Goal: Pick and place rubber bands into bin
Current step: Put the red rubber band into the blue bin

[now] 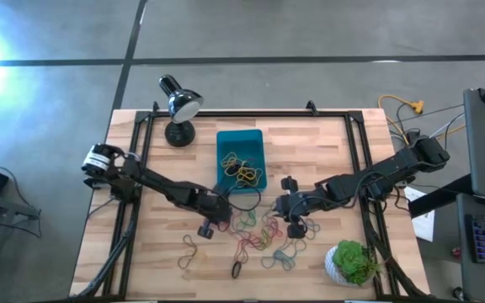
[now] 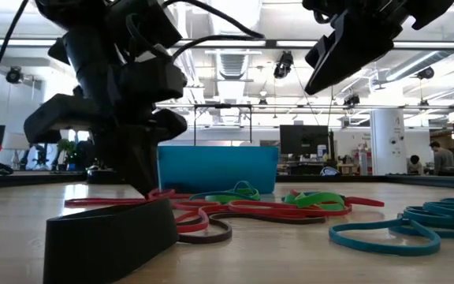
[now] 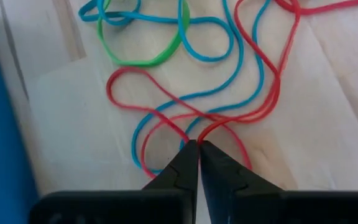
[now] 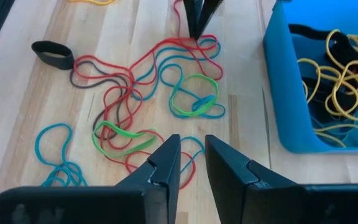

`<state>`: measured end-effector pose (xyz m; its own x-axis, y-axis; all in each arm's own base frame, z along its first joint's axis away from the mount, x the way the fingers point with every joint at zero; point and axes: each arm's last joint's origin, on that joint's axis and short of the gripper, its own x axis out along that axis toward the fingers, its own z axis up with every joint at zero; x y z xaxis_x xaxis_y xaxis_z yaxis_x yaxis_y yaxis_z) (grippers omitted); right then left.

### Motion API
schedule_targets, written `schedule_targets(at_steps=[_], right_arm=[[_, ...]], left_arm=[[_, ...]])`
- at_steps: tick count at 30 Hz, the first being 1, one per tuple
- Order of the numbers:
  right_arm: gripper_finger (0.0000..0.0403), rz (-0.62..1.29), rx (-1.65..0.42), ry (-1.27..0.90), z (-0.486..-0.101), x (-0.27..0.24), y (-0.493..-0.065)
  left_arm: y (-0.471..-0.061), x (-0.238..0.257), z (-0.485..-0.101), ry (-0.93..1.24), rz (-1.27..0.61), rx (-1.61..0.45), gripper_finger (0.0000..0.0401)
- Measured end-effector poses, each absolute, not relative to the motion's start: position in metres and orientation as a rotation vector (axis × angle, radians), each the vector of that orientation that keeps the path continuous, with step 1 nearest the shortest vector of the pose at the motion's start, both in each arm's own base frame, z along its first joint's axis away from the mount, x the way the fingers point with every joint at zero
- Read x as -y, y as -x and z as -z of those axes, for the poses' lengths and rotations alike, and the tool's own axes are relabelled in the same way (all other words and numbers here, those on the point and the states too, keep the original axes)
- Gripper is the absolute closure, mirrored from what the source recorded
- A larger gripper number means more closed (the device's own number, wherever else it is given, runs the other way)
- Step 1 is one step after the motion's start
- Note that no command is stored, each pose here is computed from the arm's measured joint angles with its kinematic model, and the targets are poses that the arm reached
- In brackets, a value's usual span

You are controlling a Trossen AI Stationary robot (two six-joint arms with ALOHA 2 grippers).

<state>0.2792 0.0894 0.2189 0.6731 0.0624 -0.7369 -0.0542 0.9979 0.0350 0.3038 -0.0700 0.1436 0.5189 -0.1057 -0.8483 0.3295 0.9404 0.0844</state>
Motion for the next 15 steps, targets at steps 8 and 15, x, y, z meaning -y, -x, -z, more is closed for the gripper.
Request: schedule_targets(at_steps=[8, 15], right_arm=[[0.0335, -0.058, -0.848, -0.016, -0.210, -0.088, -0.275], [0.0335, -0.058, -0.847, -0.017, -0.202, -0.087, -0.273]], left_arm=[[-0.297, 0.069, -0.170, -0.216, 0.257, -0.931, 0.0401], [-0.287, 0.067, -0.202, -0.203, 0.258, -0.819, 0.0401]])
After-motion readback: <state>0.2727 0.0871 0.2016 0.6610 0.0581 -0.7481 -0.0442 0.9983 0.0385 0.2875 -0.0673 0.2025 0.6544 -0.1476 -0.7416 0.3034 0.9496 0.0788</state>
